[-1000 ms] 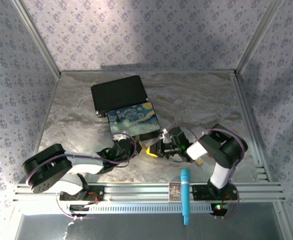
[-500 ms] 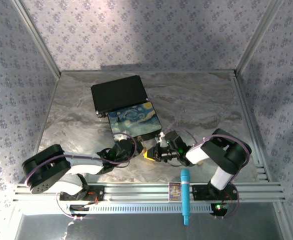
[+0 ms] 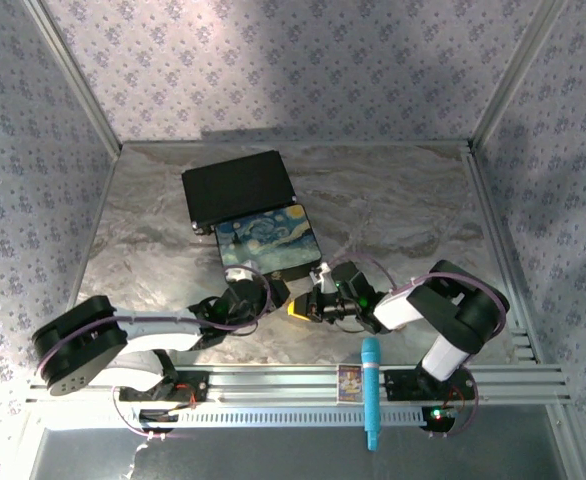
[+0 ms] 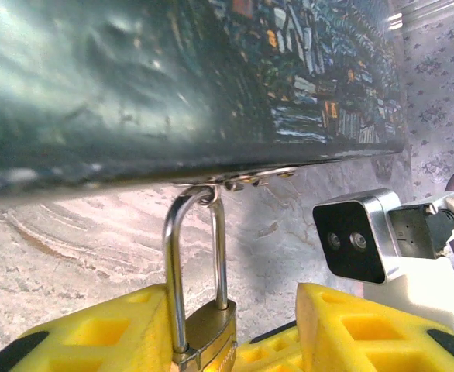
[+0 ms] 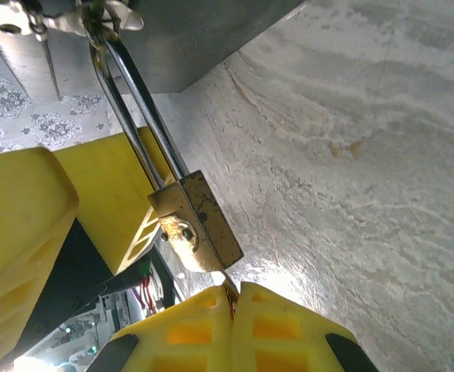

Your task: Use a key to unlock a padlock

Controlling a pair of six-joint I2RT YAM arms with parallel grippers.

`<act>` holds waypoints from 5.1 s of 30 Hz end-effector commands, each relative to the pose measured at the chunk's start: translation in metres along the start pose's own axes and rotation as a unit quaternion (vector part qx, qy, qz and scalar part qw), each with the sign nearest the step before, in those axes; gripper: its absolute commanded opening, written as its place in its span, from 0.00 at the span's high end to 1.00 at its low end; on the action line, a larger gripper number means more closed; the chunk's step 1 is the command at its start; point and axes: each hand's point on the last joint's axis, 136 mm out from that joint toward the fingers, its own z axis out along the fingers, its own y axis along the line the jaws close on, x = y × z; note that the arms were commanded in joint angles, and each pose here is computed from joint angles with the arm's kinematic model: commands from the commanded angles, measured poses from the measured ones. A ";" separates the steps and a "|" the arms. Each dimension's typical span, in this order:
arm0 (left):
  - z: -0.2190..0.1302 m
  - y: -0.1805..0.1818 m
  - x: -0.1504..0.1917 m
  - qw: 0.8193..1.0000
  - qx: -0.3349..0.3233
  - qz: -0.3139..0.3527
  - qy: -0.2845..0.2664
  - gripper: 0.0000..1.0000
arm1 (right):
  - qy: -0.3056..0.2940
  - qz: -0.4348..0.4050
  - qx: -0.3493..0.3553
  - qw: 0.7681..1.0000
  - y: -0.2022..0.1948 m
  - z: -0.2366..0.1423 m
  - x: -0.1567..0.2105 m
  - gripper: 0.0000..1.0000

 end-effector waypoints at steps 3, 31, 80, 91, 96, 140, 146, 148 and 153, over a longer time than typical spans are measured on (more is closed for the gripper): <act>0.001 -0.011 0.018 0.999 0.015 0.009 0.040 0.45 | -0.048 -0.035 -0.039 0.997 0.027 -0.003 -0.023 1.00; -0.003 0.027 0.009 0.998 -0.032 -0.051 -0.006 0.97 | -0.048 -0.017 -0.077 0.996 0.045 -0.005 -0.023 0.87; -0.012 0.009 0.022 0.997 -0.033 -0.041 0.057 1.00 | -0.010 -0.505 0.236 0.830 0.028 0.019 0.012 0.63; -0.013 0.012 0.024 0.997 -0.037 -0.039 0.062 1.00 | -0.033 -0.509 0.231 0.829 0.030 0.023 0.001 0.86; -0.014 0.012 0.025 0.997 -0.033 -0.042 0.063 1.00 | -0.032 -0.491 0.205 0.846 0.027 0.024 0.002 0.94; -0.036 0.019 0.024 0.997 -0.010 -0.043 0.060 1.00 | -0.143 -0.199 0.127 0.961 -0.013 -0.016 -0.037 0.63; -0.042 0.036 0.022 0.994 -0.088 0.010 0.067 1.00 | -0.156 -0.215 0.150 0.952 -0.004 -0.029 -0.036 0.50; -0.045 0.042 0.022 0.990 -0.116 0.030 0.072 1.00 | -0.171 -0.240 0.171 0.940 0.008 -0.040 -0.038 0.46; -0.051 0.052 0.021 0.983 -0.150 0.062 0.085 1.00 | -0.240 -0.227 0.283 0.900 0.019 -0.085 -0.055 0.22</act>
